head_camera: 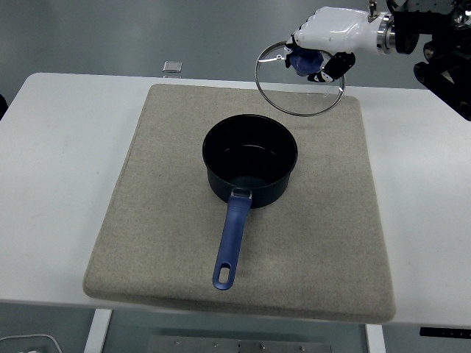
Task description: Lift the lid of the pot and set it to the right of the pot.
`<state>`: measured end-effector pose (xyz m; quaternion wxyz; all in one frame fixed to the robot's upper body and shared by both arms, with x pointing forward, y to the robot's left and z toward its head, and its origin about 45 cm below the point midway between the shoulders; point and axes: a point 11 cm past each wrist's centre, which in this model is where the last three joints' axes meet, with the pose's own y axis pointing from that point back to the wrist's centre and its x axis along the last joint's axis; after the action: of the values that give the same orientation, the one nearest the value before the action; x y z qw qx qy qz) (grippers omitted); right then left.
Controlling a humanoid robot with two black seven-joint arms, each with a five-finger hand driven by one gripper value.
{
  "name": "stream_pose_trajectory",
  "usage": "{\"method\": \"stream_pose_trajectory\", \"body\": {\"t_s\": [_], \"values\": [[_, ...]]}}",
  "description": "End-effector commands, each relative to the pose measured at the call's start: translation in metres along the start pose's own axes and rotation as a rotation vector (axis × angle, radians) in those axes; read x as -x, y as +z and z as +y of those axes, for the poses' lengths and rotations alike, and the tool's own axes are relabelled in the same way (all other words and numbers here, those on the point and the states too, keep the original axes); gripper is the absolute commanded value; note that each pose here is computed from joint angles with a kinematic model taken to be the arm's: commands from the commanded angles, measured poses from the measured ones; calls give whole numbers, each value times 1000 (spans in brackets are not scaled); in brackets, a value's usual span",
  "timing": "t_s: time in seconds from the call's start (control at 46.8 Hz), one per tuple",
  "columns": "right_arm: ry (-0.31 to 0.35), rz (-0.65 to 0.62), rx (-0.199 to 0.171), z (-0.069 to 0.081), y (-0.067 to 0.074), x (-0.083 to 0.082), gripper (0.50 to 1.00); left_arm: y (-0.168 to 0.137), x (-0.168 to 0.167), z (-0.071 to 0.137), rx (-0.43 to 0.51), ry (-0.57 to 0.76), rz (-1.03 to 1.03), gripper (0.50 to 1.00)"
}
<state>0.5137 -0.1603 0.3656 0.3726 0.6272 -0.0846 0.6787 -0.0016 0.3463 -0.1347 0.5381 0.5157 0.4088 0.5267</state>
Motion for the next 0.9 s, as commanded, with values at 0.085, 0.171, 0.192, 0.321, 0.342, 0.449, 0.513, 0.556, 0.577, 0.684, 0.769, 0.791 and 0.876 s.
{"method": "stream_pose_trajectory", "body": {"t_s": [0.085,0.171,0.192,0.321,0.342,0.449,0.513,0.556,0.577,0.684,0.769,0.791,0.876], "values": [[-32,16,18,3,5,10,500,0,0,0,0,0,-1,1000],[-43,15,35,6,11,14,500,0,0,0,0,0,0,1000],[-47,14,37,6,11,16,500,0,0,0,0,0,0,1000],[-64,7,45,8,14,25,500,0,0,0,0,0,0,1000],[-66,4,49,9,15,27,500,0,0,0,0,0,0,1000],[-86,4,57,10,17,35,500,0,0,0,0,0,-1,1000],[-107,13,62,12,18,42,500,0,0,0,0,0,-1,1000],[-118,22,58,12,17,44,500,0,0,0,0,0,0,1000],[-122,24,56,11,17,45,500,0,0,0,0,0,-1,1000],[-137,16,57,13,17,54,500,0,0,0,0,2,0,1000],[-143,11,54,12,16,59,500,0,0,0,0,0,0,1000],[-146,10,53,12,15,61,500,0,0,0,0,0,-1,1000],[-151,6,50,12,14,64,500,0,0,0,0,0,0,1000]]}}
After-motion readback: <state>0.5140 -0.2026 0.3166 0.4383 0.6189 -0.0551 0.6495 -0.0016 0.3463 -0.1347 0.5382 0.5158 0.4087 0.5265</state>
